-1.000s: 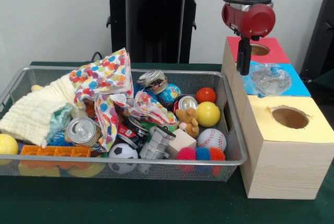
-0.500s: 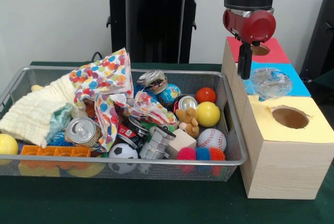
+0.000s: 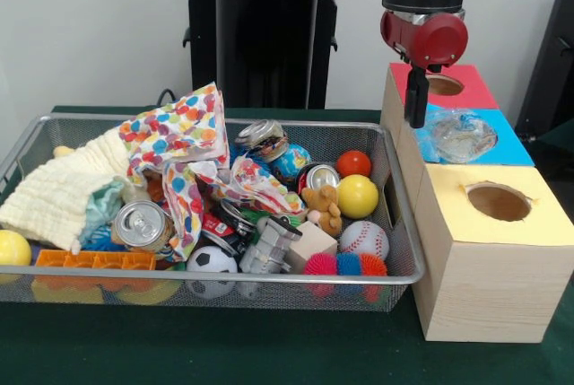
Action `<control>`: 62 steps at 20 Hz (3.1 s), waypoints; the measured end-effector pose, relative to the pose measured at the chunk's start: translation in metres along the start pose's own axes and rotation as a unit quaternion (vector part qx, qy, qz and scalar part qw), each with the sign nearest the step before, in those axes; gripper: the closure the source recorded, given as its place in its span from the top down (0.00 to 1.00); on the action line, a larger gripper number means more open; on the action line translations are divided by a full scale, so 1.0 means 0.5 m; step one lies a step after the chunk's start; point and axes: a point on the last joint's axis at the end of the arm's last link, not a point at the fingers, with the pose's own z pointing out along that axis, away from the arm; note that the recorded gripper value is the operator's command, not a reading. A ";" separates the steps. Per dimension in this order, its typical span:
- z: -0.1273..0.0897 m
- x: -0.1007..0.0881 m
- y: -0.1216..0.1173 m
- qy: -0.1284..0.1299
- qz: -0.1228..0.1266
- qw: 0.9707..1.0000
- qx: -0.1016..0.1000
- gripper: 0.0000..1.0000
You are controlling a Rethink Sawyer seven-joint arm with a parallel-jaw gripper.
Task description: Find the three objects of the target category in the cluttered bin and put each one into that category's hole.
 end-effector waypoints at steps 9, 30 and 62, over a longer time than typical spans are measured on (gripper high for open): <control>-0.010 0.003 -0.055 0.005 0.009 1.000 0.017 0.00; 0.009 0.034 -0.095 -0.023 0.009 1.000 -0.003 0.00; 0.075 0.117 -0.131 -0.008 -0.021 0.999 0.025 1.00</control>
